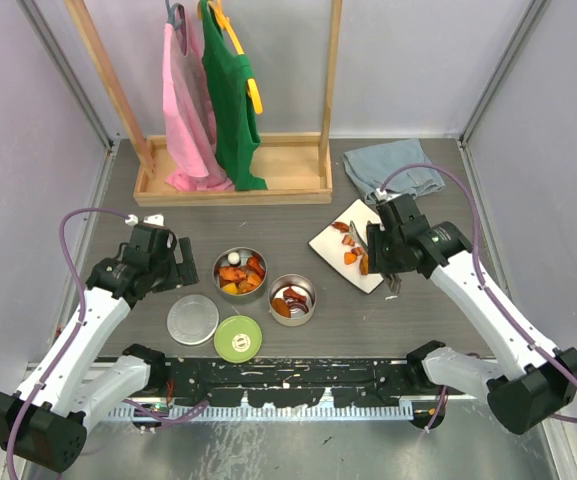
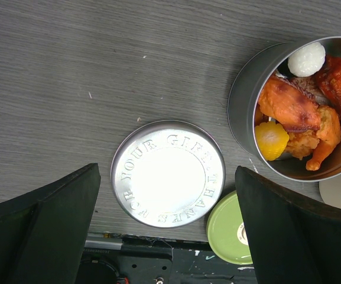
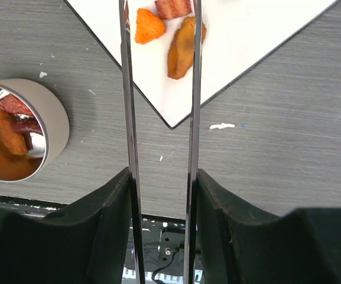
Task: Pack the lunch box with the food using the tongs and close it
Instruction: Place the fake food in the packing box, then pick up the fake food from the plate.
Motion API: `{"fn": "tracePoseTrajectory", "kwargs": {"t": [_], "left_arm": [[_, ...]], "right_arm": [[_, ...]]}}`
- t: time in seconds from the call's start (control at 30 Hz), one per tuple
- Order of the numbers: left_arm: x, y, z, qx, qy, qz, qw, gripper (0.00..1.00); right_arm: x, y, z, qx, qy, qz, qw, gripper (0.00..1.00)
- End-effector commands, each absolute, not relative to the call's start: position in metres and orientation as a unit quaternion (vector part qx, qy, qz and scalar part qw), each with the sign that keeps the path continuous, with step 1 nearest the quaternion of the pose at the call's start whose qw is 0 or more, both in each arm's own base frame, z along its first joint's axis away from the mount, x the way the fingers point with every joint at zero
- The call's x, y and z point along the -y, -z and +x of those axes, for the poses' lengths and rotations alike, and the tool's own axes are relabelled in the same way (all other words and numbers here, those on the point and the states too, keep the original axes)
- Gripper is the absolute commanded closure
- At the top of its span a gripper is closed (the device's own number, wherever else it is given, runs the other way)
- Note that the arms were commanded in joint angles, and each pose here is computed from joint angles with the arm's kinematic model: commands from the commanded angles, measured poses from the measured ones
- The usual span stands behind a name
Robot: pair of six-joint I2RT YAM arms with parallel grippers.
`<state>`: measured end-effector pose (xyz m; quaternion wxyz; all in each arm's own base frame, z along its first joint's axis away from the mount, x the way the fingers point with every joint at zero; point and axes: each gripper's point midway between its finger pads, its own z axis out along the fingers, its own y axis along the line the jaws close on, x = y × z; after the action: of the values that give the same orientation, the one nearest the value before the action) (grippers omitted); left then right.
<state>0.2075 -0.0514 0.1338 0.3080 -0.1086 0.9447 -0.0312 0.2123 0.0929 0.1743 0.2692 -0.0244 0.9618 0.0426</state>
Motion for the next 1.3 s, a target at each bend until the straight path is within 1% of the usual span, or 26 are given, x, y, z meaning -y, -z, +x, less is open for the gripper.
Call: {"fn": "tracePoseTrajectory", "kwargs": {"t": [0.0,0.1,0.23,0.43,0.53,0.73,1.13,1.27], "left_arm": [[0.051,-0.143,0.213,-0.938,0.035,-0.11,0.327,0.02],[0.051,-0.143,0.213,-0.938,0.035,-0.109,0.326,0.02],[0.051,-0.143,0.213,-0.939,0.035,-0.109,0.325,0.02],[0.051,-0.144,0.213,-0.938,0.035,-0.11,0.327,0.02],[0.051,-0.144,0.213,-0.937,0.035,-0.11,0.328,0.02],[0.051,-0.144,0.213,-0.937,0.035,-0.11,0.328,0.02],[0.051,-0.144,0.213,-0.938,0.036,-0.11,0.328,0.02],[0.051,-0.143,0.213,-0.938,0.035,-0.11,0.328,0.02]], "right_arm": [[-0.111,-0.183,0.249,-0.946,-0.067,-0.061,0.311,0.51],[-0.107,-0.184,0.267,-0.946,-0.05,-0.069,0.312,0.51],[-0.115,-0.177,0.284,-0.948,-0.065,-0.093,0.298,0.51],[-0.119,-0.164,0.297,-0.952,-0.082,-0.107,0.275,0.51],[-0.116,-0.16,0.303,-0.954,-0.07,-0.109,0.271,0.51],[-0.111,-0.152,0.308,-0.957,-0.053,-0.12,0.257,0.51],[-0.111,-0.138,0.305,-0.963,-0.05,-0.132,0.229,0.5],[-0.112,-0.141,0.304,-0.963,-0.053,-0.131,0.23,0.52]]}}
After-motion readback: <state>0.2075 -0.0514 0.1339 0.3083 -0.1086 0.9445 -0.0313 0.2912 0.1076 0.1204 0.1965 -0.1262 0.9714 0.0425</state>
